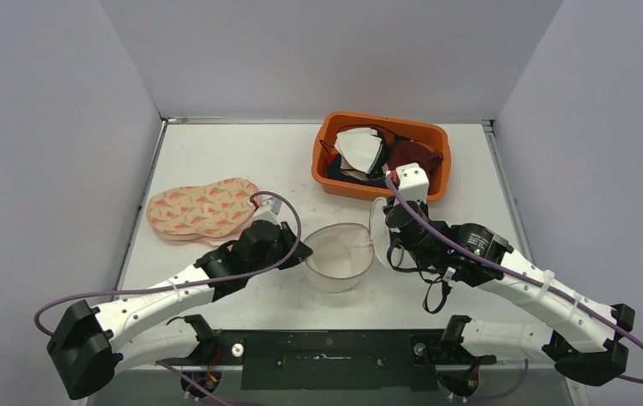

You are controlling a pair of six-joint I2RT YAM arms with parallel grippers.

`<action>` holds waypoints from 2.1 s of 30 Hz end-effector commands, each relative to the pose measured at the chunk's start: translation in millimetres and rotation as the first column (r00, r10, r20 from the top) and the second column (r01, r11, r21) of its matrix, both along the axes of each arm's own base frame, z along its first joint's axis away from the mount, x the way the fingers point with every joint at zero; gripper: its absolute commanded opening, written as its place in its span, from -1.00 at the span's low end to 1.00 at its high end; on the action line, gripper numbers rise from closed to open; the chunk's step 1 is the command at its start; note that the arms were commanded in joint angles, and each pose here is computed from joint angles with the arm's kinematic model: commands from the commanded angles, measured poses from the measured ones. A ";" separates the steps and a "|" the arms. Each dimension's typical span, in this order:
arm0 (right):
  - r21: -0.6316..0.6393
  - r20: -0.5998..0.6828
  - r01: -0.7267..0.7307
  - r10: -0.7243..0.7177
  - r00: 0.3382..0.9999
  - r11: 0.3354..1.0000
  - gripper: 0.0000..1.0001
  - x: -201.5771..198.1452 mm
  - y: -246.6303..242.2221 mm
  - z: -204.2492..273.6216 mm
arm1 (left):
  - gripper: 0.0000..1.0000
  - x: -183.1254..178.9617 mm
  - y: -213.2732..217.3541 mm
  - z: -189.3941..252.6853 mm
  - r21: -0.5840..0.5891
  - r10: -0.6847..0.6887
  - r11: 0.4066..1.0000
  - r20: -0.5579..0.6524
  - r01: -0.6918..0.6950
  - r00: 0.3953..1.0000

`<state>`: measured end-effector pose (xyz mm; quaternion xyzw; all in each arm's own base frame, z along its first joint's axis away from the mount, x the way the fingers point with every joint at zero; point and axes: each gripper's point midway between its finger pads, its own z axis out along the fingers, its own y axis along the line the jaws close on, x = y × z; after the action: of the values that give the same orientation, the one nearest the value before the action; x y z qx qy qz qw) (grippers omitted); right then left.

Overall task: Unzip the laundry bag and remove the bra
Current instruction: Close the laundry bag at the center of the board.

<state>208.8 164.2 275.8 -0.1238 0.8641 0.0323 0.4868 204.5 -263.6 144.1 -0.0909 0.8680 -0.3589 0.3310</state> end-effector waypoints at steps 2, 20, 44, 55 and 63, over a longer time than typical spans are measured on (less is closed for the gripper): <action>0.020 0.000 0.000 0.000 1.000 1.000 -0.89 0.5 7.2 -7.2 | -0.88 9.5 -9.7 20.7 -0.063 -0.009 0.998 0.053 0.012 0.999; 0.178 -0.054 -0.182 0.194 0.980 0.967 -0.89 -11.1 109.2 -55.9 | -0.97 2.3 -4.8 -6.3 -0.130 -0.004 0.991 0.032 0.008 0.999; 0.325 -0.112 -0.261 0.311 0.944 0.909 -0.54 -12.6 198.8 -104.6 | -0.31 -22.8 39.1 -5.3 -0.221 0.076 0.973 0.037 -0.066 0.996; 0.474 -0.142 -0.298 0.407 0.902 0.828 -0.18 -30.1 213.4 -112.1 | 0.14 -28.1 38.5 -6.8 -0.257 0.068 0.965 0.021 -0.060 0.997; 0.626 -0.136 -0.269 0.443 0.886 0.732 0.30 -36.7 213.5 -101.8 | 0.40 -31.4 42.1 -1.2 -0.279 0.068 0.959 0.039 -0.055 0.997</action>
<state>188.7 357.7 136.4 -0.1376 0.8657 0.3074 0.3702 165.1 -217.4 111.9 -0.1504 0.8315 -0.4296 0.3186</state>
